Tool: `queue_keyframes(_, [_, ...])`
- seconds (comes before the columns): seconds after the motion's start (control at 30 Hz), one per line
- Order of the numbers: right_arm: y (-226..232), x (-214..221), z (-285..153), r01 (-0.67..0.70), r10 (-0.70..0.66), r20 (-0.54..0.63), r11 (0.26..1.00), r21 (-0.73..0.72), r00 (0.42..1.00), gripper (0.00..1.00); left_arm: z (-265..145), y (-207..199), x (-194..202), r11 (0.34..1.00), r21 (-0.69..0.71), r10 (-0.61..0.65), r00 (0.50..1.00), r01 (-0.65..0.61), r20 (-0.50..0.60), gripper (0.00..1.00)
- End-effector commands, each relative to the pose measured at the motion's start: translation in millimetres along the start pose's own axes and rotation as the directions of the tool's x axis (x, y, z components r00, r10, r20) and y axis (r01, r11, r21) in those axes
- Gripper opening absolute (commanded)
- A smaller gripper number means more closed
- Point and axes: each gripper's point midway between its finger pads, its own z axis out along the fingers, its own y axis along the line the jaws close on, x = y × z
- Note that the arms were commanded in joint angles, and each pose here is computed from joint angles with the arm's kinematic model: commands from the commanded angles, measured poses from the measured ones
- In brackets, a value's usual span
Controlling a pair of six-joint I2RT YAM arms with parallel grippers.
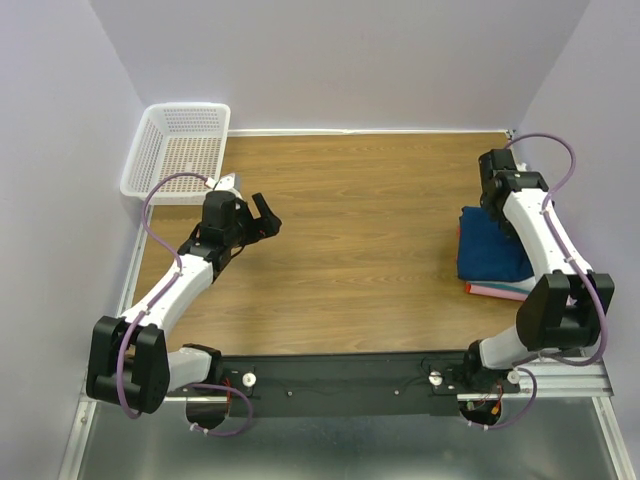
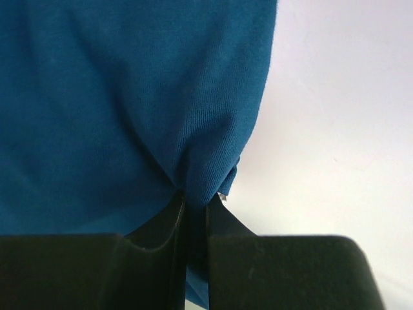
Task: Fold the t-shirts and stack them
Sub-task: Neatly place the folded tshirt to the corner
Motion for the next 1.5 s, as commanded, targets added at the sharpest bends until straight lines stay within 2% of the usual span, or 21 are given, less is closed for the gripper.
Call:
queue_keyframes(0.0, [-16, 3, 19, -0.002, 0.007, -0.059, 0.996, 0.093, 0.998, 0.01, -1, 2, 2, 1.000, 0.013, 0.013, 1.000, -0.013, 0.002, 0.98])
queue_keyframes(0.3, [-8, 5, 46, -0.001, 0.011, -0.133, 0.997, 0.076, 0.991, 0.01, 0, 5, 1, 1.000, 0.001, 0.011, 1.000, -0.011, 0.002, 0.98])
queue_keyframes(0.5, [-15, 5, 54, -0.001, 0.019, -0.154, 0.993, 0.117, 0.988, 0.03, 1, 6, 2, 1.000, 0.005, 0.010, 1.000, -0.010, -0.006, 0.98])
queue_keyframes(0.57, [-13, 6, 57, -0.002, 0.020, -0.162, 0.994, 0.114, 0.987, 0.35, 2, 6, 4, 1.000, 0.004, 0.009, 1.000, -0.009, -0.010, 0.98])
queue_keyframes(0.6, [-13, 7, 59, 0.001, 0.020, -0.167, 0.993, 0.121, 0.986, 0.63, 2, 6, 3, 1.000, 0.003, 0.010, 1.000, -0.010, -0.008, 0.98])
queue_keyframes(0.63, [-15, 9, 62, -0.006, 0.029, -0.178, 0.992, 0.127, 0.984, 0.99, 2, 7, 3, 1.000, 0.003, 0.007, 1.000, -0.007, -0.010, 0.98])
queue_keyframes(0.77, [-28, 8, 63, -0.082, 0.112, -0.174, 0.981, 0.173, 0.978, 1.00, 0, 6, 2, 1.000, 0.007, 0.006, 1.000, -0.006, -0.005, 0.98])
queue_keyframes(1.03, [-60, -5, 51, -0.308, 0.330, -0.062, 0.922, 0.235, 0.942, 1.00, 1, 6, 2, 1.000, 0.002, 0.004, 1.000, -0.004, -0.005, 0.98])
queue_keyframes(1.1, [-68, -6, 49, -0.398, 0.417, -0.023, 0.881, 0.256, 0.908, 1.00, 0, 6, 1, 1.000, 0.003, 0.005, 1.000, -0.005, -0.003, 0.98])
queue_keyframes(1.13, [-76, -5, 49, -0.484, 0.500, 0.011, 0.834, 0.264, 0.866, 1.00, -1, 5, 0, 1.000, 0.005, 0.005, 1.000, -0.005, 0.001, 0.98])
queue_keyframes(1.17, [-77, -6, 51, -0.512, 0.527, 0.020, 0.817, 0.264, 0.850, 1.00, -2, 4, -2, 1.000, 0.007, 0.006, 1.000, -0.006, 0.007, 0.98])
queue_keyframes(1.27, [-78, -16, 46, -0.626, 0.622, 0.078, 0.767, 0.144, 0.779, 1.00, -5, 2, -6, 1.000, 0.009, 0.003, 1.000, -0.003, 0.023, 0.99])
queue_keyframes(1.33, [-64, -33, 42, -0.682, 0.679, 0.104, 0.731, -0.005, 0.727, 1.00, -6, 4, -7, 1.000, -0.004, 0.002, 1.000, -0.001, 0.031, 0.98])
queue_keyframes(1.37, [-60, -42, 34, -0.701, 0.708, 0.117, 0.706, -0.097, 0.697, 1.00, -6, 7, -13, 1.000, -0.027, 0.001, 0.999, 0.001, 0.048, 0.98])
queue_keyframes(1.47, [-60, -63, 21, -0.727, 0.760, 0.160, 0.650, -0.222, 0.630, 1.00, -11, 10, -17, 0.998, -0.058, -0.008, 0.998, 0.012, 0.060, 0.98])
